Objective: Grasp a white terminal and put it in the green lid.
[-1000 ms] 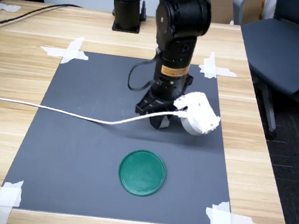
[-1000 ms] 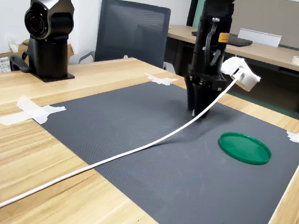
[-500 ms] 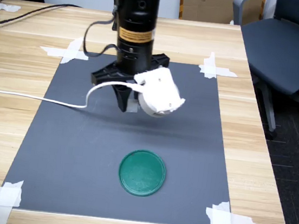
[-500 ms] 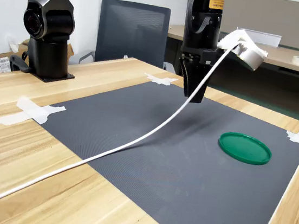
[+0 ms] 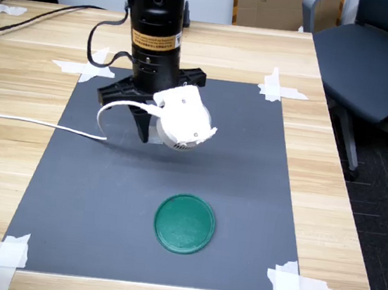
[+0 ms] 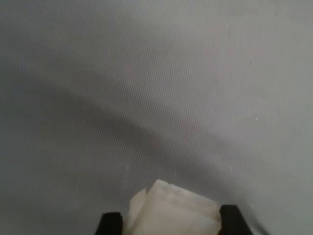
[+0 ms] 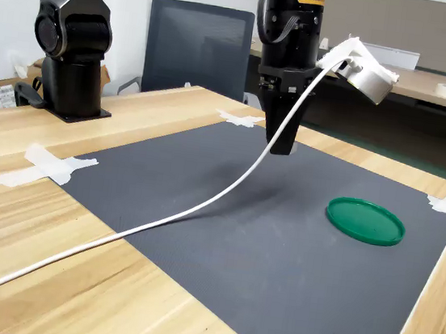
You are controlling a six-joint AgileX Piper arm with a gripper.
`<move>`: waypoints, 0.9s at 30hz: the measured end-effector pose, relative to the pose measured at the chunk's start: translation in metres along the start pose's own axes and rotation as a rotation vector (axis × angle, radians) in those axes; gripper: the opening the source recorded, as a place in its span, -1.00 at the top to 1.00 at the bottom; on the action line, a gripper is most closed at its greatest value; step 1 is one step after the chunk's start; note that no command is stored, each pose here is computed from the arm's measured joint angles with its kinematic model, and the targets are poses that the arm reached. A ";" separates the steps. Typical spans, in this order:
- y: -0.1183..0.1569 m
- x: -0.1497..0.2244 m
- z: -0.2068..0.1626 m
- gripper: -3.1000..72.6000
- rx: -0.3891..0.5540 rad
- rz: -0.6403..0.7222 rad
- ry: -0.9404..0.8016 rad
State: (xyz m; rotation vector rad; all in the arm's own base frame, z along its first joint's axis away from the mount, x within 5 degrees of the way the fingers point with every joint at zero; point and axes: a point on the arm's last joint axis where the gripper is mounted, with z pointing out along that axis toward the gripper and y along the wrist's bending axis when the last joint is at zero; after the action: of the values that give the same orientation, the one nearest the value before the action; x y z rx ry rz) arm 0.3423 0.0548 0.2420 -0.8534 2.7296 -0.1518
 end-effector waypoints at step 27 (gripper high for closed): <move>-0.018 -0.049 0.014 0.01 0.005 0.034 -0.105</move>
State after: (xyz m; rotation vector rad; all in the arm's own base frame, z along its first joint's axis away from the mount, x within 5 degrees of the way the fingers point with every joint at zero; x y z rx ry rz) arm 0.3946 0.0677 0.2431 -0.7899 2.6433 -0.1035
